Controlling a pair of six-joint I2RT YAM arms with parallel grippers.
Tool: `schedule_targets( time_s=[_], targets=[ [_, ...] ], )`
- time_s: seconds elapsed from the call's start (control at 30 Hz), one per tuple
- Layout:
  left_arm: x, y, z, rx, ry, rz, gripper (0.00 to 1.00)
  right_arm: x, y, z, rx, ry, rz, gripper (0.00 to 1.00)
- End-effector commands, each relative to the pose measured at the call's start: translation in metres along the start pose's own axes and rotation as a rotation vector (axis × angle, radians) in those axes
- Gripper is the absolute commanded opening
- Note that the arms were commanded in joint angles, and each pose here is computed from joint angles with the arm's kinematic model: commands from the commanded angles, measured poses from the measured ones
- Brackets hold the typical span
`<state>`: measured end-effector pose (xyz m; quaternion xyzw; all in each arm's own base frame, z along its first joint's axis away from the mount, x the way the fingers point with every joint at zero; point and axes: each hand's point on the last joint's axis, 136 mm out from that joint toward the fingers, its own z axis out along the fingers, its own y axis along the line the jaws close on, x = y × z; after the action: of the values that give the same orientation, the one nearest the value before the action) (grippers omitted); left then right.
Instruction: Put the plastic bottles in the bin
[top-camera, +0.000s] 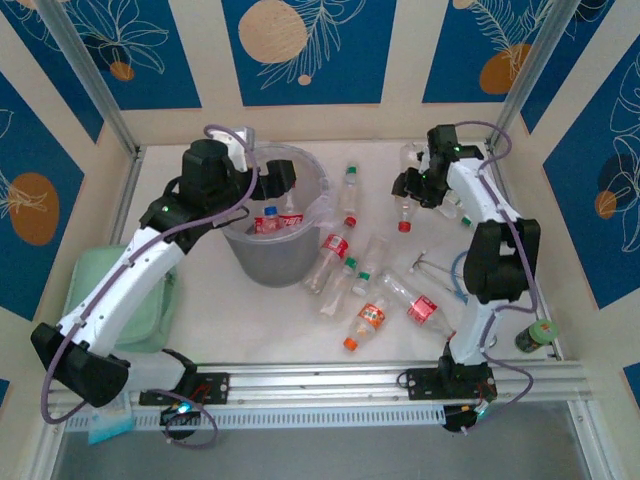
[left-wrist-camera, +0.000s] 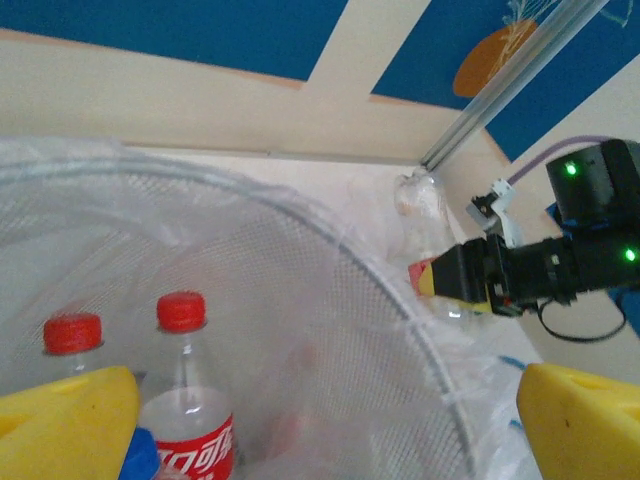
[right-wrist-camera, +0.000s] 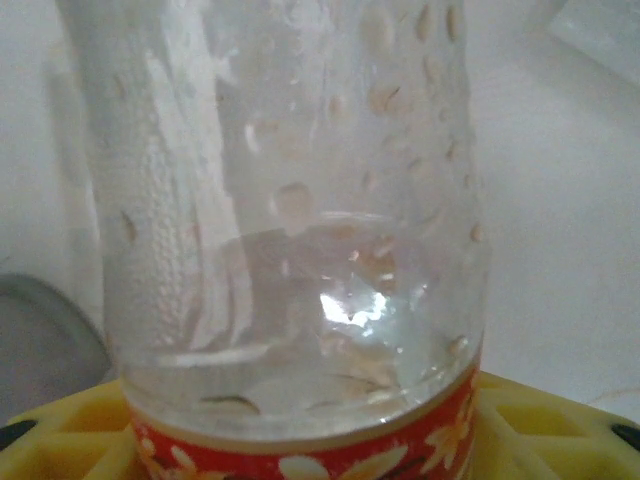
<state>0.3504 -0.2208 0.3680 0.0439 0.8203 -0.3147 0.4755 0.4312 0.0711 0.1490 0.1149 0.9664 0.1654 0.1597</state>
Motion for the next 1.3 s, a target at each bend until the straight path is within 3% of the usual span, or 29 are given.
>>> schedule_targets(
  time_s=[0.0, 0.1, 0.37, 0.53, 0.77, 1.07, 1.13, 1.27],
  targets=[
    [-0.035, -0.029, -0.010, 0.114, -0.074, -0.074, 0.97, 0.011, 0.036, -0.035, -0.151, -0.040, -0.028, 0.53],
    [-0.055, -0.052, -0.008, 0.218, -0.109, -0.112, 0.97, 0.021, 0.062, -0.060, -0.255, -0.067, -0.091, 0.51],
    [-0.085, -0.093, 0.022, 0.422, -0.075, -0.258, 0.95, 0.070, 0.126, -0.114, -0.397, -0.111, -0.377, 0.51],
    [-0.084, -0.100, 0.042, 0.391, -0.058, -0.237, 0.95, 0.094, 0.152, -0.138, -0.478, -0.136, -0.480, 0.43],
    [-0.069, -0.116, 0.068, 0.428, 0.006, -0.240, 0.96, 0.113, 0.180, -0.158, -0.552, -0.141, -0.591, 0.42],
    [-0.047, -0.130, 0.074, 0.438, 0.064, -0.201, 0.96, 0.125, 0.196, -0.170, -0.608, -0.148, -0.636, 0.42],
    [-0.044, -0.131, 0.074, 0.438, 0.067, -0.196, 0.93, 0.126, 0.199, -0.172, -0.618, -0.160, -0.648, 0.42],
    [-0.045, -0.129, 0.073, 0.426, 0.057, -0.196, 0.76, 0.124, 0.207, -0.174, -0.629, -0.211, -0.708, 0.42]
  ],
)
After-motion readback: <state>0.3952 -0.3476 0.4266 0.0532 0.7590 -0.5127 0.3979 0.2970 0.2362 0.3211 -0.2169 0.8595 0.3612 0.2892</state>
